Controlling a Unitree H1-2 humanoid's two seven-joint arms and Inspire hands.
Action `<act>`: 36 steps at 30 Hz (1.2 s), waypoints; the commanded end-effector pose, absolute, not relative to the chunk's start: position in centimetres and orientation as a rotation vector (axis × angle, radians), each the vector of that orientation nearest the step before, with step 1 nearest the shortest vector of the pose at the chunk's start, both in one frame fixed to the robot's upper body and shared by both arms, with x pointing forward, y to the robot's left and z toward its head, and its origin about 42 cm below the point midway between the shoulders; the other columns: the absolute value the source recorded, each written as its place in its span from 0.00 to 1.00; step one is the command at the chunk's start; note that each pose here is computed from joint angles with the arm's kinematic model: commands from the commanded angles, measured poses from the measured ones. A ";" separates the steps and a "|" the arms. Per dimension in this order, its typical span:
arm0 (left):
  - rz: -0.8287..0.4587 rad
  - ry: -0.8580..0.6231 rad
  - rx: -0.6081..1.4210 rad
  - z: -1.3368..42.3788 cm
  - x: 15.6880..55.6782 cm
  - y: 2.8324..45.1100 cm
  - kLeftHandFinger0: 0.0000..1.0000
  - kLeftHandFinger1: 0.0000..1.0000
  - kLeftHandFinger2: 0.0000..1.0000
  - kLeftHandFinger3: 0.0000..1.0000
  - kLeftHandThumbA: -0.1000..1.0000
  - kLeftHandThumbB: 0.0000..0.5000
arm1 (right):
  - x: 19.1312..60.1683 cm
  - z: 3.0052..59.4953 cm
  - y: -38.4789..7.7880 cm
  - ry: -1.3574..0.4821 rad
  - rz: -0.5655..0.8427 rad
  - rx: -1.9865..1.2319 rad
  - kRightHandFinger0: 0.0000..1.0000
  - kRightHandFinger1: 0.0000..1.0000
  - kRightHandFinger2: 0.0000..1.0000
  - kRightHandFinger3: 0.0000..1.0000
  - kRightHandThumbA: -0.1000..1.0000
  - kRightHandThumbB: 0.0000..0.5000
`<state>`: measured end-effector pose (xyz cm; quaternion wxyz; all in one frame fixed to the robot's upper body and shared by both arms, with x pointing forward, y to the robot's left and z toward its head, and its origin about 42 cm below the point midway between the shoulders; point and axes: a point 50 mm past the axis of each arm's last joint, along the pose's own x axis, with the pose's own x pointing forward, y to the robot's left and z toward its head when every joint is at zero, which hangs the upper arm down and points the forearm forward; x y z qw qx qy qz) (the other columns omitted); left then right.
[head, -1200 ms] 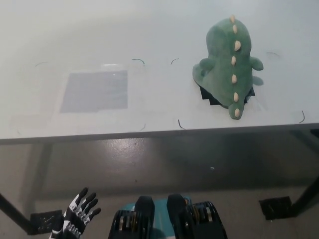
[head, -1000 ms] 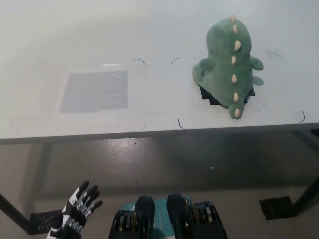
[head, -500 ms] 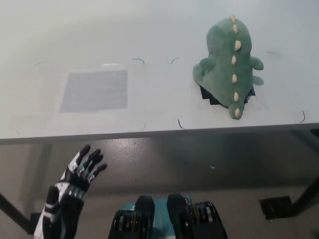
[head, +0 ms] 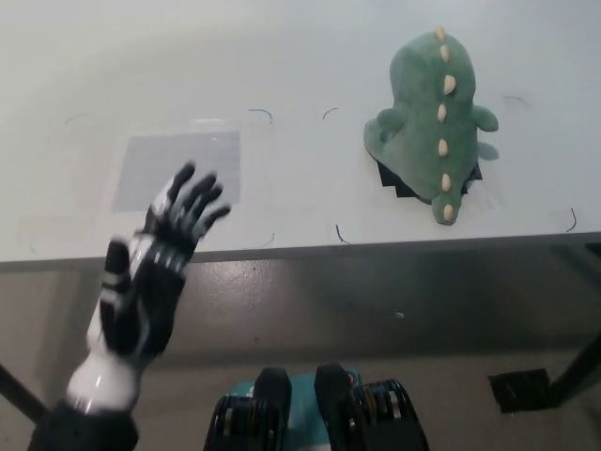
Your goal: Use both hands to pick up a dinasour on the right side and move it to the left side
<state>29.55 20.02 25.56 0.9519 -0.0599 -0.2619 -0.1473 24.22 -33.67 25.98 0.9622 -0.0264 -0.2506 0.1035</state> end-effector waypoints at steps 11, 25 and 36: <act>-0.396 -0.611 -0.096 32.1 38.6 14.1 1.00 1.00 1.00 1.00 1.00 0.95 | 31.3 31.2 -33.5 -0.535 0.145 -0.085 1.00 1.00 1.00 1.00 1.00 0.87; -0.409 -0.570 -0.057 34.7 44.6 10.4 1.00 1.00 1.00 1.00 1.00 0.98 | 37.4 32.3 -33.0 -0.490 0.158 -0.089 1.00 1.00 1.00 1.00 1.00 0.54; -0.362 -0.432 -0.103 33.6 49.4 7.6 1.00 1.00 1.00 1.00 1.00 0.98 | 43.5 31.3 -32.6 -0.354 0.205 -0.089 1.00 1.00 1.00 1.00 1.00 0.71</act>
